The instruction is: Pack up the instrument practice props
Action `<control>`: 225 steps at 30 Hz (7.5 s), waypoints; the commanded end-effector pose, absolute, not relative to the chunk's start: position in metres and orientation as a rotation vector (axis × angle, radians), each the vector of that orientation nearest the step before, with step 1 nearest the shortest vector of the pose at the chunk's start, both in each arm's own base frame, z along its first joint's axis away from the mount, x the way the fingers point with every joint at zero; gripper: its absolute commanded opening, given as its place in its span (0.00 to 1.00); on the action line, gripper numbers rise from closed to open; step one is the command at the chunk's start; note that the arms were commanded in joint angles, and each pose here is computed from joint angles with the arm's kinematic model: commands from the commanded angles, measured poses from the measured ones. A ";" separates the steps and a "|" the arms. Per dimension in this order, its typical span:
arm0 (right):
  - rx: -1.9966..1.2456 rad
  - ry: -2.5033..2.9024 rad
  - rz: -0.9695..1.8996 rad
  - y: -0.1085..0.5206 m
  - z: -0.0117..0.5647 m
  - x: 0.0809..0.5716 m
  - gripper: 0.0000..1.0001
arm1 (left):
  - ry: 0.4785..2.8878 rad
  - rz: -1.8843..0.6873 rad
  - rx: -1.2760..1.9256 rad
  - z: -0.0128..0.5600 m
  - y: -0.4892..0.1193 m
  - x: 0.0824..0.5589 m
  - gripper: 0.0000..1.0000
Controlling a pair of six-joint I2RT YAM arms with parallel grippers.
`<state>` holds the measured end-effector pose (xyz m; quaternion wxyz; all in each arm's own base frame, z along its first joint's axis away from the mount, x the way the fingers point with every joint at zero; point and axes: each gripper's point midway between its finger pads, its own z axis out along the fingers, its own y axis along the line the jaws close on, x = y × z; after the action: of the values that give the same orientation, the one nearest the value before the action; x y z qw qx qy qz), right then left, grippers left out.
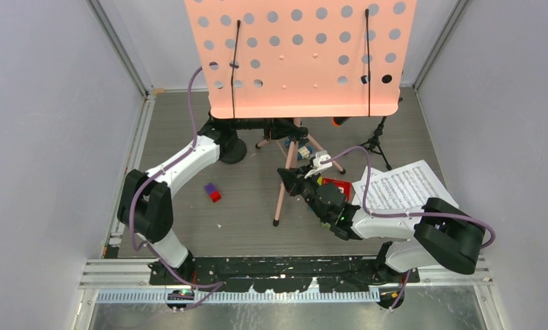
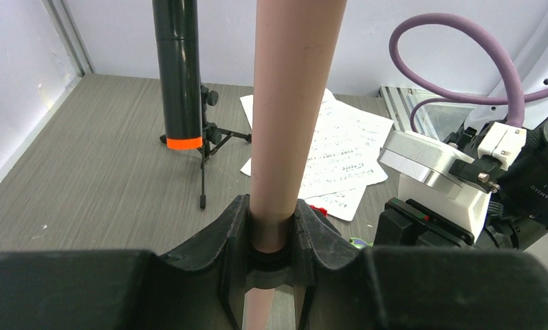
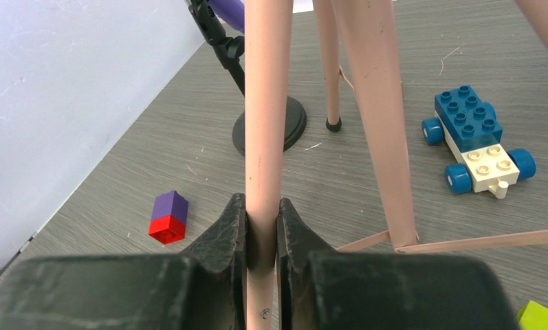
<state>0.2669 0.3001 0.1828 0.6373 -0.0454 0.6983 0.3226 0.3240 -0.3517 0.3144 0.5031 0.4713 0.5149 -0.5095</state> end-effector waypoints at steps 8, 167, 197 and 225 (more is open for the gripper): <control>-0.299 1.421 0.690 0.308 0.225 0.263 0.01 | 1.207 -1.254 1.090 0.346 -0.343 0.310 0.65; -1.041 1.466 0.814 0.489 0.330 0.259 0.01 | 1.691 -0.641 -0.648 0.219 -0.064 0.201 0.00; -1.011 1.641 0.784 0.479 0.218 0.366 0.00 | 1.767 -0.406 -0.991 0.129 -0.053 0.243 0.00; -0.837 1.746 0.868 0.477 0.187 0.432 0.00 | 1.906 -0.366 -1.054 0.094 -0.056 0.267 1.00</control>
<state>0.3363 0.4646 0.0551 0.2852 -0.4488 0.7774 0.3360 0.2732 -0.0598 0.0925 0.4591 -0.4382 0.7534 -0.1719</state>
